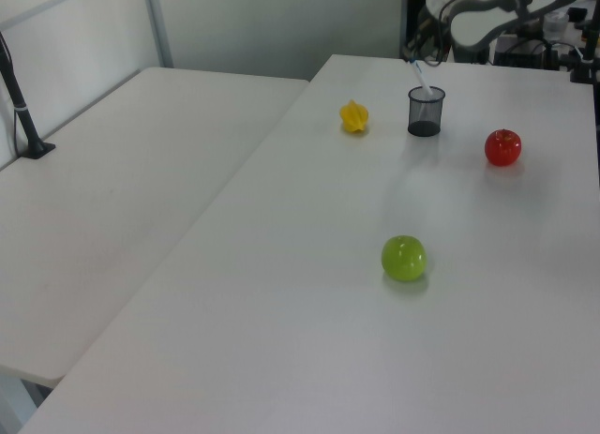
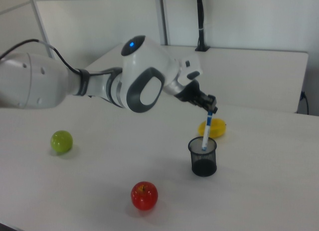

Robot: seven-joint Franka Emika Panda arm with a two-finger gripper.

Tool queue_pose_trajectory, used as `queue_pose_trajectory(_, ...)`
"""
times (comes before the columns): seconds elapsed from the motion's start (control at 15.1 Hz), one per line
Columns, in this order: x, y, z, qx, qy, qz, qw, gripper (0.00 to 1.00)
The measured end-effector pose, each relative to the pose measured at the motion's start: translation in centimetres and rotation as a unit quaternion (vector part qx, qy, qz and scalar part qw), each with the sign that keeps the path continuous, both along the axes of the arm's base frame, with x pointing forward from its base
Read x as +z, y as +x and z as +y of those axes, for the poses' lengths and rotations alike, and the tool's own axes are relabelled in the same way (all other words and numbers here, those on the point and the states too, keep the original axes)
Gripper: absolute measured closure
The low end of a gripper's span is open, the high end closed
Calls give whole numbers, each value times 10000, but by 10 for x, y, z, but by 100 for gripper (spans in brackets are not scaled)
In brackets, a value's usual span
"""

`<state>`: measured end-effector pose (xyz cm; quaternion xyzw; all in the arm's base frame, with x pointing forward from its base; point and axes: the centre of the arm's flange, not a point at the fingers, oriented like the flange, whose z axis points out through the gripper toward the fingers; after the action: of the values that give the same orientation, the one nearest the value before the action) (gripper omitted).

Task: Take marker pen
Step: 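Lift the marker up out of the pen cup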

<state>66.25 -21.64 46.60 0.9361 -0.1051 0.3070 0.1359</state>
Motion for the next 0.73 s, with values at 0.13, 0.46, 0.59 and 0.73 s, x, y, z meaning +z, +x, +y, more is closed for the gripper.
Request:
queue_pose_trajectory(0.13, 38, -9, 0, -8, -6, -272, 9996, 81)
queue_pose_trajectory(0.46, 96, -25, 17, 43, 124, -548, 9984, 81)
queue_pose_trajectory(0.59, 96, -17, 53, 128, 334, -515, 9980, 81)
queue_pose_trajectory(0.73, 89, -9, 93, 284, 545, -360, 9975, 81)
